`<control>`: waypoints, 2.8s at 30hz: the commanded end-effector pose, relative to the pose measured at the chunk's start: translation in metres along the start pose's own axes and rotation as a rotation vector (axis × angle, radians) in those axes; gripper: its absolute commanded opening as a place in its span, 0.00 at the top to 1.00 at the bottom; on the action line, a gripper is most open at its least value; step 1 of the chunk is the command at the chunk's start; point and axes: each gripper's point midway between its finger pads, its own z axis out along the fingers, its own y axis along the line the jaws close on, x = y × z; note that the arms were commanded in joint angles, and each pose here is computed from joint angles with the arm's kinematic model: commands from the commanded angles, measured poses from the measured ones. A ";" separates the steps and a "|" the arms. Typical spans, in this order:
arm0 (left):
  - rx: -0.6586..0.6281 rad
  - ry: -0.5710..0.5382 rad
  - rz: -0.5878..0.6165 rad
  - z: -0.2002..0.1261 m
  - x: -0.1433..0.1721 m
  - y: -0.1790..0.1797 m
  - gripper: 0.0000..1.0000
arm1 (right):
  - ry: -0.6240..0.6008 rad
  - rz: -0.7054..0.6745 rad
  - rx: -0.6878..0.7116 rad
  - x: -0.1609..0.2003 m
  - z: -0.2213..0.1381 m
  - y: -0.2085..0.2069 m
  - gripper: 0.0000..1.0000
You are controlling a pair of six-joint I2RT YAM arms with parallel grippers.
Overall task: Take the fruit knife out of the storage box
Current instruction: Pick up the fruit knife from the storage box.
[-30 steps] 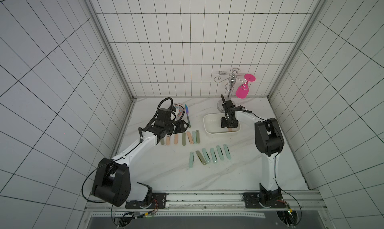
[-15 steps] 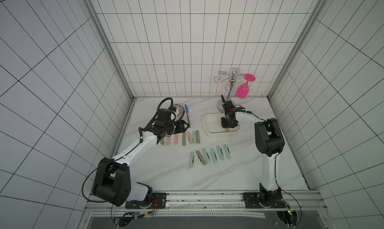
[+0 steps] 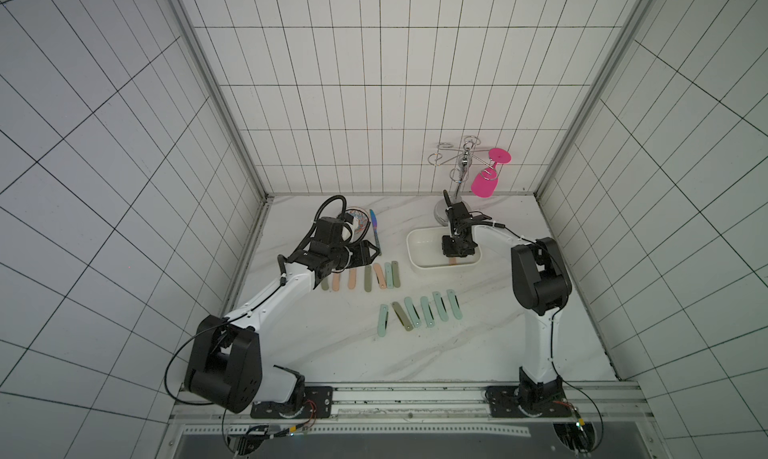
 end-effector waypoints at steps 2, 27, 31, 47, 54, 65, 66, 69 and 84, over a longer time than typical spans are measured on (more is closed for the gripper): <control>0.051 -0.019 0.037 0.003 -0.011 -0.020 0.42 | 0.013 0.017 -0.038 0.007 -0.017 0.001 1.00; 0.282 0.011 -0.017 0.040 -0.022 -0.074 0.42 | -0.117 -0.168 -0.312 0.017 -0.119 0.092 0.99; 0.328 0.018 -0.060 0.048 -0.023 -0.078 0.42 | -0.120 -0.222 -0.361 0.031 -0.133 0.112 0.99; 0.365 0.045 -0.141 0.070 -0.018 -0.078 0.42 | -0.131 -0.324 -0.479 0.051 -0.161 0.160 0.98; 0.353 0.049 -0.156 0.075 -0.017 -0.073 0.42 | -0.129 -0.345 -0.503 0.054 -0.164 0.170 0.98; 0.381 0.081 -0.171 0.088 -0.011 -0.078 0.49 | -0.137 -0.358 -0.506 0.053 -0.166 0.174 0.98; 0.381 0.085 -0.175 0.089 -0.010 -0.077 0.51 | -0.135 -0.358 -0.506 0.053 -0.166 0.174 0.98; 0.387 0.089 -0.178 0.090 -0.009 -0.078 0.59 | -0.137 -0.360 -0.511 0.053 -0.167 0.175 0.98; 0.398 0.081 -0.164 0.085 -0.009 -0.080 1.00 | -0.147 -0.361 -0.499 0.051 -0.167 0.175 0.83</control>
